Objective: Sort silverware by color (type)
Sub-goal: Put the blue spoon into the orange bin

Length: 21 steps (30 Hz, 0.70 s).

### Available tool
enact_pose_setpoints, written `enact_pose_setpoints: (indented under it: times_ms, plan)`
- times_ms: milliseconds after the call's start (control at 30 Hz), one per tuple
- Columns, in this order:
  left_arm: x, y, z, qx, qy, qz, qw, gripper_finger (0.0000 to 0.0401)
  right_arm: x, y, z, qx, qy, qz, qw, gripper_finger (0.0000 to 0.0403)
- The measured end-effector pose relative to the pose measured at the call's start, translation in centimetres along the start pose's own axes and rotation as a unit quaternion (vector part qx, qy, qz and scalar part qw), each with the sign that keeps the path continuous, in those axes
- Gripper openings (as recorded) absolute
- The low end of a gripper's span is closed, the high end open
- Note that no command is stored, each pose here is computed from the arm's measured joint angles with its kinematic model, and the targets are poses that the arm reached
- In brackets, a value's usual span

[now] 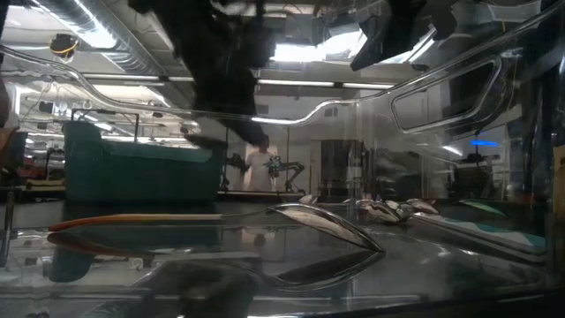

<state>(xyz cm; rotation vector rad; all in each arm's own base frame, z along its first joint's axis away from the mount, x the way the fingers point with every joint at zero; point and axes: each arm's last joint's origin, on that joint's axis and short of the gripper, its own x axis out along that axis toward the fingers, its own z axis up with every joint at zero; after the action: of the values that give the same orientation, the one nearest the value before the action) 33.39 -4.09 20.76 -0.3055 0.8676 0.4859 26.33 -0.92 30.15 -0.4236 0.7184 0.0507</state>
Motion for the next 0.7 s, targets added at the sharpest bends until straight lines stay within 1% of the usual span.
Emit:
enact_pose_setpoints:
  times_ms: [67,167,333,400,467,700]
  plan:
    - [-1.6,0.0,0.0,-0.024,-0.011,0.003,1.0,0.0001,0.0,0.0,0.0,0.0,0.0,0.0,1.0,0.0]
    - [-3.7,-0.2,-0.6,-0.066,-0.015,0.011,0.998,0.0001,0.0,0.0,0.0,0.0,0.0,0.0,1.0,0.0]
    - [-6.6,-1.2,-2.2,-0.125,-0.019,0.006,0.992,0.0001,0.0,0.0,0.0,0.0,0.001,0.001,1.0,0.0]
    - [-7.3,-1.6,-3.1,-0.144,-0.019,0.011,0.989,0.0001,0.0,0.0,0.0,0.0,0.002,0.001,1.0,0.0]
    - [-7.8,-2.2,-3.7,-0.165,-0.024,0.006,0.986,0.0001,0.0,0.0,0.0,0.0,0.002,0.001,1.0,0.0]
    - [-9.5,-3.7,-6.4,-0.223,-0.005,-0.003,0.975,0.0001,0.0,0.1,-0.1,-0.001,0.007,0.004,1.0,0.0]
